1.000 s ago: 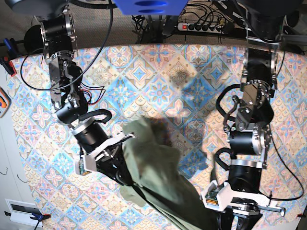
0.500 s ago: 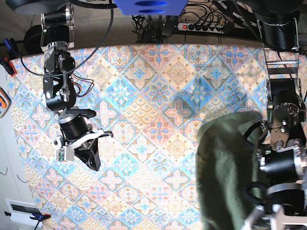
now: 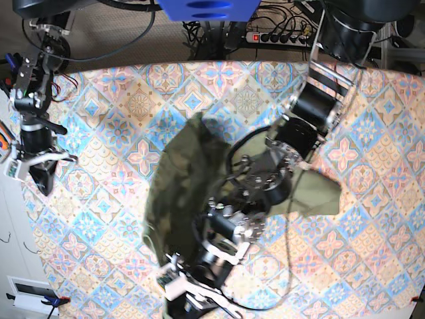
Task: Layout the t-shirt on the table in an organized manner, then fold the t-shirt properly
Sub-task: 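Lift the shirt with both grippers and shake it out, then lay the shirt on the table and open both grippers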
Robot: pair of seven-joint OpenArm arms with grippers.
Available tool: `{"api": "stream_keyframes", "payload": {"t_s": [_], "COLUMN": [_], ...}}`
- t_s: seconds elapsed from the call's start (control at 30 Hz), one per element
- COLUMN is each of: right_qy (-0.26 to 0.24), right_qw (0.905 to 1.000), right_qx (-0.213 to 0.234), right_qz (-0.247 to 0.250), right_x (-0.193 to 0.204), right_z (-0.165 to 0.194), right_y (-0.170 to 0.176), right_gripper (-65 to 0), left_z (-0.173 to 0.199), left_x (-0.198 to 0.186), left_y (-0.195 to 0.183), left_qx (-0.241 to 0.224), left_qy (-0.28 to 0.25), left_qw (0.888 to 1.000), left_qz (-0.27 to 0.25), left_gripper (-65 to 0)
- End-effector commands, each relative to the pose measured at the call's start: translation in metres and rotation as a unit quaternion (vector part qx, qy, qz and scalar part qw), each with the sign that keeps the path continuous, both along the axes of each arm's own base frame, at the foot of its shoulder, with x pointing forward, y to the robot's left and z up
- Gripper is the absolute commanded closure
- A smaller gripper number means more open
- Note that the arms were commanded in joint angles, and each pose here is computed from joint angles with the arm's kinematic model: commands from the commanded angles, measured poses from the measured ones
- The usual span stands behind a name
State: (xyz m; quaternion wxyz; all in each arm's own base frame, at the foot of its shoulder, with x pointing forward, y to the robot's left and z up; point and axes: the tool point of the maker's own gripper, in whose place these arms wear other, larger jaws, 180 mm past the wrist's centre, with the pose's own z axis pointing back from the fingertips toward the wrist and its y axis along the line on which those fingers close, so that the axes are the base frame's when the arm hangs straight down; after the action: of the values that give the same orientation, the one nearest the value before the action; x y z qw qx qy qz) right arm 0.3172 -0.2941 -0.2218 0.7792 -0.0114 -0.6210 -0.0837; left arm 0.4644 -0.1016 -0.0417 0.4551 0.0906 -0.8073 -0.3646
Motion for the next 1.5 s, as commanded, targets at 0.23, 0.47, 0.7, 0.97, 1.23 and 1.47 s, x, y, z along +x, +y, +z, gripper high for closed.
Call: {"api": "stream_keyframes", "payload": {"t_s": [0.23,0.47,0.7,0.97,1.23,1.47], "right_qy": [-0.005,0.011,0.042,0.058,0.058,0.069], "right_qw": [0.9973,0.9865,0.9782,0.9715,0.9708,0.9694], "right_qx": [-0.036,-0.036,-0.023,-0.015,-0.019,-0.029], "right_qz": [0.064,0.159,0.202,0.229,0.232,0.234], "right_x": [-0.014,-0.016,-0.015,-0.017,-0.009,0.023], "right_z": [0.003,-0.013,-0.031,-0.040,-0.037,-0.029], "right_y": [0.011,0.056,0.088,0.108,0.110,0.107], "right_gripper": [-0.7,-10.1,-16.9,-16.6,-18.4,-24.4], "left_z": [-0.044,-0.109,-0.116,-0.060,-0.031,-0.122], "left_x": [0.024,0.032,0.042,0.085,0.070,-0.011], "left_y": [-0.051,-0.060,-0.043,-0.018,-0.013,0.065], "left_qx": [0.049,0.170,0.173,0.163,0.113,0.099], "left_qy": [0.012,0.024,0.041,-0.048,-0.070,0.045], "left_qw": [0.998,0.985,0.983,0.980,0.982,0.981], "left_qz": [-0.023,-0.007,0.045,0.108,0.132,0.158], "left_gripper": [0.0,-14.9,-18.2,-20.0,-20.4,-20.4]}}
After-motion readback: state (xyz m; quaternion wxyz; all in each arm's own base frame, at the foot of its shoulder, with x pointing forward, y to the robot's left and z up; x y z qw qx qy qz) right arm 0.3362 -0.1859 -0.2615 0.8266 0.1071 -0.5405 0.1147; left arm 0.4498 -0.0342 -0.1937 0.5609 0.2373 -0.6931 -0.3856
